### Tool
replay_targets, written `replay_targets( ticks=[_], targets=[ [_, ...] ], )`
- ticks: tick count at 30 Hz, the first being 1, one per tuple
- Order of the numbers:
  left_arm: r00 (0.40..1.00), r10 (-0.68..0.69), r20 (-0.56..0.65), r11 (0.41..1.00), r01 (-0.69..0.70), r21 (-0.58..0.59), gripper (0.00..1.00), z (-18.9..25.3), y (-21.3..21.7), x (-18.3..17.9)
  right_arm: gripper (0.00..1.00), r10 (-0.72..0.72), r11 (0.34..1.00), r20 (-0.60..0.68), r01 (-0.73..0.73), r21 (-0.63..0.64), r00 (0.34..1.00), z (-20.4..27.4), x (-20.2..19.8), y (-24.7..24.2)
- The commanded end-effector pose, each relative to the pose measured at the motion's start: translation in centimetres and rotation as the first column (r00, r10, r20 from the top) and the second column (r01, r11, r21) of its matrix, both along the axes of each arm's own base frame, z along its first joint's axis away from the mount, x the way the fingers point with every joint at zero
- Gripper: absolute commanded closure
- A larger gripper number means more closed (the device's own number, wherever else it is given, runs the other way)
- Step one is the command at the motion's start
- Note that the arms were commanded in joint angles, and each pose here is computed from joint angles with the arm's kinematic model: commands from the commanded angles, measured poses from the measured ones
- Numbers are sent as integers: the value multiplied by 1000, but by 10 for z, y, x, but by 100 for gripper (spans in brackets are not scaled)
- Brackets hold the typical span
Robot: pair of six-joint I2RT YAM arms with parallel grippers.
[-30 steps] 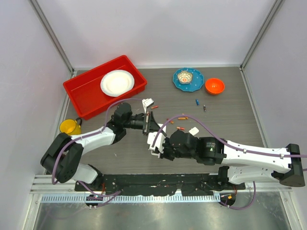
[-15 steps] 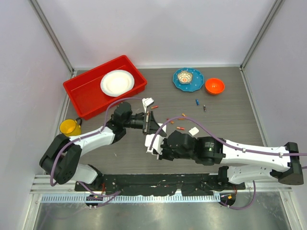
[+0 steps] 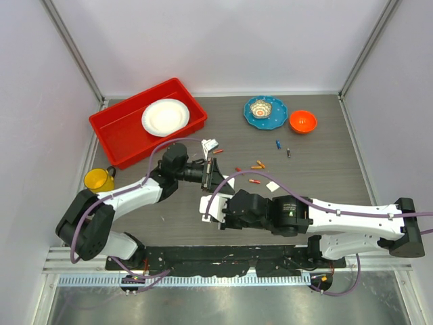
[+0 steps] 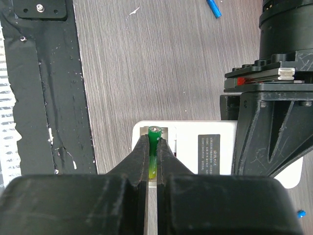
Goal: Load the batteries into the remote control
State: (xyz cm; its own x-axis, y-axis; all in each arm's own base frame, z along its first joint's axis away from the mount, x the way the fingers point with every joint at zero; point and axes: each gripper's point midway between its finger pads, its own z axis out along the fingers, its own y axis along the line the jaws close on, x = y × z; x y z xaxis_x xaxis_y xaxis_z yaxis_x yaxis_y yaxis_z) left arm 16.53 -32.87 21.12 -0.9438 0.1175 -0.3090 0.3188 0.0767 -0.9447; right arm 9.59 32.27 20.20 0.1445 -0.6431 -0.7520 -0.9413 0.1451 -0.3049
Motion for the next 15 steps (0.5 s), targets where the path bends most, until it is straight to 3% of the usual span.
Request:
replay_targets(
  ticks=[1, 15],
  targets=[
    [996, -17, 86, 996, 25, -84, 100, 45, 0, 1, 99, 23, 986, -38, -29, -163, 999, -30, -12, -25],
    [995, 1, 98, 997, 6, -79, 100, 48, 4, 5, 99, 42, 976, -46, -50, -212, 998, -41, -20, -30]
  ],
)
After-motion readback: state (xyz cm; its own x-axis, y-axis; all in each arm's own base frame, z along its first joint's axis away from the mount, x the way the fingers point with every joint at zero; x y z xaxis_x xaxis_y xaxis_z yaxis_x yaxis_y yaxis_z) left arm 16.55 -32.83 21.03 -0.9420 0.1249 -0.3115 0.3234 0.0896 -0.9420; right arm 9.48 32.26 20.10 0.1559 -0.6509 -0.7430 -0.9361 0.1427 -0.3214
